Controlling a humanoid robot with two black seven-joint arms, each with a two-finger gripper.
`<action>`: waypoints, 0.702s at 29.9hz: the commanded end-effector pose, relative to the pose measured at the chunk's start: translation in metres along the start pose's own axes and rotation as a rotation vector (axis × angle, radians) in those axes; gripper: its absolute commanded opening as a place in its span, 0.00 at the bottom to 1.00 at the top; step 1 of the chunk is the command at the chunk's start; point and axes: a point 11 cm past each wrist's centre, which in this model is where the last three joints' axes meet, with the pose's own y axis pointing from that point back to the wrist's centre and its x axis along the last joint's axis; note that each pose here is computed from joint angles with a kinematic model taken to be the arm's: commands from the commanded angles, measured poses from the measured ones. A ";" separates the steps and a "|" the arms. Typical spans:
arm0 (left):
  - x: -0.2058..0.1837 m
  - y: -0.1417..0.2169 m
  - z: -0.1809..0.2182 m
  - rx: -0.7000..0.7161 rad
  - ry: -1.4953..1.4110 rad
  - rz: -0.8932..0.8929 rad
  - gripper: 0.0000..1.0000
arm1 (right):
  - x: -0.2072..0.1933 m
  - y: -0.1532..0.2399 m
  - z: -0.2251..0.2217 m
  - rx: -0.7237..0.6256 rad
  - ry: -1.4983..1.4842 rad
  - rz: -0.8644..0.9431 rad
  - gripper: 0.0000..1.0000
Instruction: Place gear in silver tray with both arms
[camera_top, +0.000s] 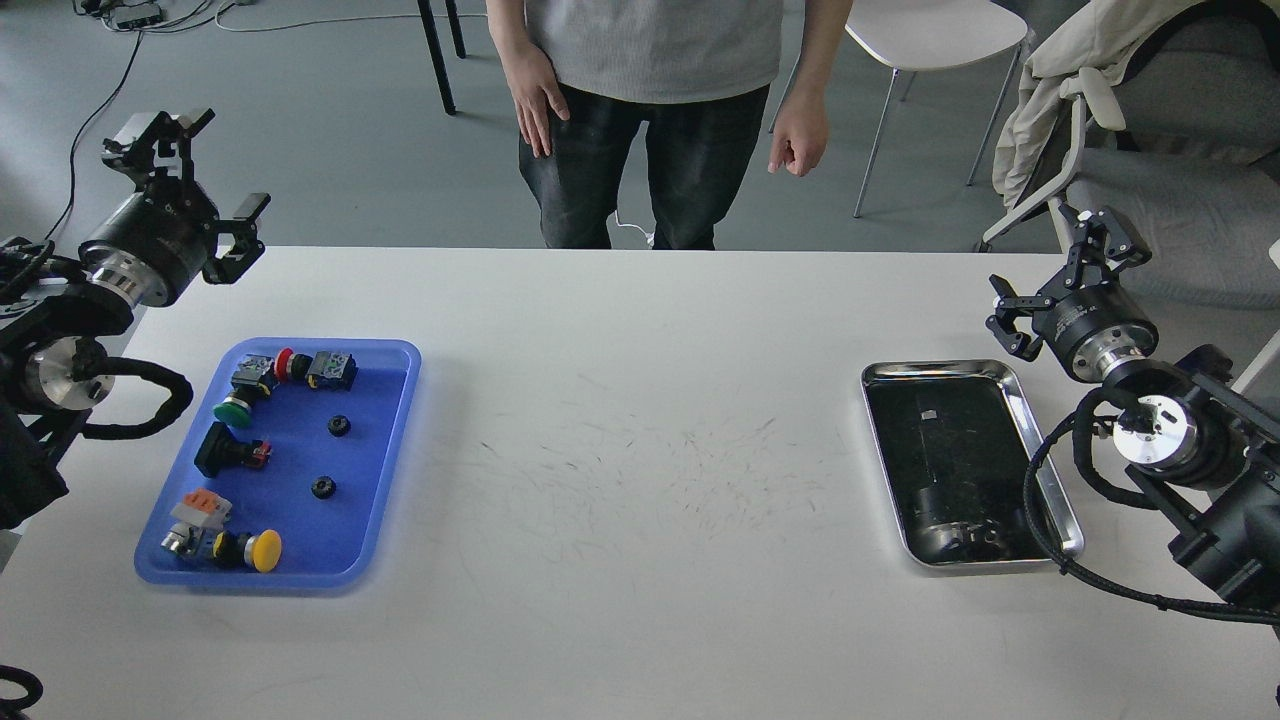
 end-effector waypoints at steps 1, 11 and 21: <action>0.000 0.000 0.000 -0.006 -0.002 0.001 0.99 | 0.000 0.000 0.000 0.000 -0.001 -0.001 0.99; 0.005 0.003 0.009 -0.017 -0.026 -0.004 0.99 | 0.000 0.000 0.000 0.000 -0.001 -0.001 0.99; 0.016 0.014 0.016 0.108 -0.304 -0.079 0.99 | 0.001 0.004 0.002 -0.008 0.004 -0.005 0.99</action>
